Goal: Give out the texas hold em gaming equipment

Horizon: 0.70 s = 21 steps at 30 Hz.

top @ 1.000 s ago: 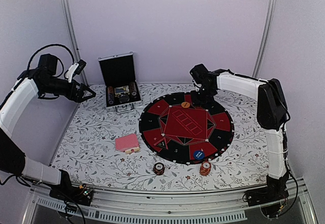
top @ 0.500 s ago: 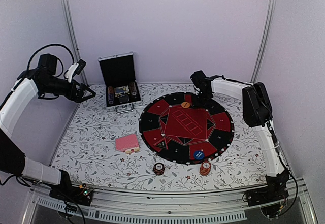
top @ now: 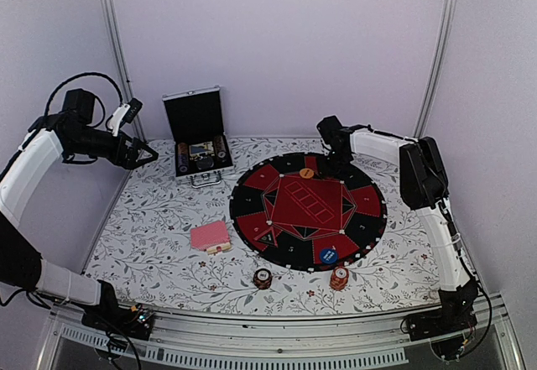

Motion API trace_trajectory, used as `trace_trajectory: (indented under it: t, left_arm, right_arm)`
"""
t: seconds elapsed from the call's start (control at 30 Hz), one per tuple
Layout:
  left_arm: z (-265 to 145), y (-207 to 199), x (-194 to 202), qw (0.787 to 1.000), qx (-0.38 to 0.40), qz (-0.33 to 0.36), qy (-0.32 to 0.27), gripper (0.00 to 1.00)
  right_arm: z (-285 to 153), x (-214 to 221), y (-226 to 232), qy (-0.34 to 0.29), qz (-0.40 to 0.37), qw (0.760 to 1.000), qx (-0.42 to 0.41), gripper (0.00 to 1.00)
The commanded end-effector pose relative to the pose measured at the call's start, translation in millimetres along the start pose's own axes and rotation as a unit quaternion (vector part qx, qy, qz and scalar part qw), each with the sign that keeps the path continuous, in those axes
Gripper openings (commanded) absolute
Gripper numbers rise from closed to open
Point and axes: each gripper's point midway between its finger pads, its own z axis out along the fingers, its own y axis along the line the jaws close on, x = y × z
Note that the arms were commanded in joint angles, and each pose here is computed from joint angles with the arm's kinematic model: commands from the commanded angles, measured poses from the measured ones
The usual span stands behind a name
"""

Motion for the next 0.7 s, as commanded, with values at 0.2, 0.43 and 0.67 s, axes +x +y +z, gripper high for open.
trace_trajectory:
  t: [0.2,0.43,0.67]
  left_arm:
    - [-3.3,1.7,-2.0,1.000,-0.005,0.007,-0.003,1.00]
    - [-6.5,-0.8,-5.6,1.000,-0.004,0.007,-0.009,1.00]
    - [-8.9,-3.1,-5.1,1.000,-0.004,0.010,-0.010,1.00]
  right_arm:
    - [-39.3,-33.8,-9.4,-0.045,0.011,0.999,0.010,0.81]
    - [-107.3,-27.3,8.0,-0.064,-0.005,0.998,-0.009,0.88]
    - [-160.9,90.8,40.4,-0.010,-0.037,0.999,-0.036,0.91]
